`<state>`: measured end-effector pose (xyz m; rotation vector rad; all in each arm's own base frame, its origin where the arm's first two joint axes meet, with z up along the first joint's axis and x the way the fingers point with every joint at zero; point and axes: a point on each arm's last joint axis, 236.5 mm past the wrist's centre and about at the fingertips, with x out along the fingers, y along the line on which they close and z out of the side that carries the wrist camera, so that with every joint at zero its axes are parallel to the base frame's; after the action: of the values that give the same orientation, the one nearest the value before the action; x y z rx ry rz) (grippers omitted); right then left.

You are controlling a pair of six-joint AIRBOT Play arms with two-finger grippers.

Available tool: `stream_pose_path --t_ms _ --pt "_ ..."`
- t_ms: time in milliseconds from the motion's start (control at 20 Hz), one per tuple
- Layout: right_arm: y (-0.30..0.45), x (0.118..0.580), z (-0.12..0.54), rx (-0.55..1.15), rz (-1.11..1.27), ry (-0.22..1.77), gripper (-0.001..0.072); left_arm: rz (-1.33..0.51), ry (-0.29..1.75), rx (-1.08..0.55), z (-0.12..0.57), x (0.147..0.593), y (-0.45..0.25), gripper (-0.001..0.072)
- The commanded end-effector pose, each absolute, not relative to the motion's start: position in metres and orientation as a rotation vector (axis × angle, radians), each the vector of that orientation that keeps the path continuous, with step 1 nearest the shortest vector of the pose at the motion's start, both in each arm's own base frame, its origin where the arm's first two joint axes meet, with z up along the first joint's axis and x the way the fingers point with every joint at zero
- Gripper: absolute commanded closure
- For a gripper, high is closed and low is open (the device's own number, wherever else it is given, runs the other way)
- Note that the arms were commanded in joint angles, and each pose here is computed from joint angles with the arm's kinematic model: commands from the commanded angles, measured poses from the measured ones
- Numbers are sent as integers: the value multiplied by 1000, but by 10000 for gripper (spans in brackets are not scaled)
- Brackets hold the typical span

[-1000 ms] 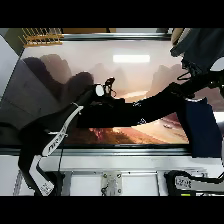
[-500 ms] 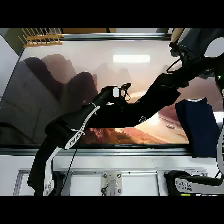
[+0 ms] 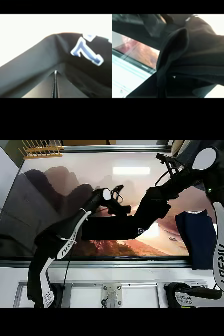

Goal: Fold the clothes and pants, and hang the long-sleeved shirts on hangers.

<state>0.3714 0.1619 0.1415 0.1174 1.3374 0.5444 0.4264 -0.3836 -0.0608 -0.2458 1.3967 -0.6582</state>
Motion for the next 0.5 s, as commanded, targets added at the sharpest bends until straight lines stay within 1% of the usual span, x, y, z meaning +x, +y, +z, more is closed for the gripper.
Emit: stream_pose_path --t_ms 0,200,300,450 --pt "192 370 145 113 580 1308 701 -605 1307 -307 -19 466 -335 701" --pt "243 364 138 98 644 1291 702 -530 1221 -366 24 500 -266 701" --pt "279 357 126 89 702 1305 702 -499 1185 -385 44 510 -234 701" --pt "343 345 106 122 813 1310 701 -457 1130 -403 71 519 -191 702"
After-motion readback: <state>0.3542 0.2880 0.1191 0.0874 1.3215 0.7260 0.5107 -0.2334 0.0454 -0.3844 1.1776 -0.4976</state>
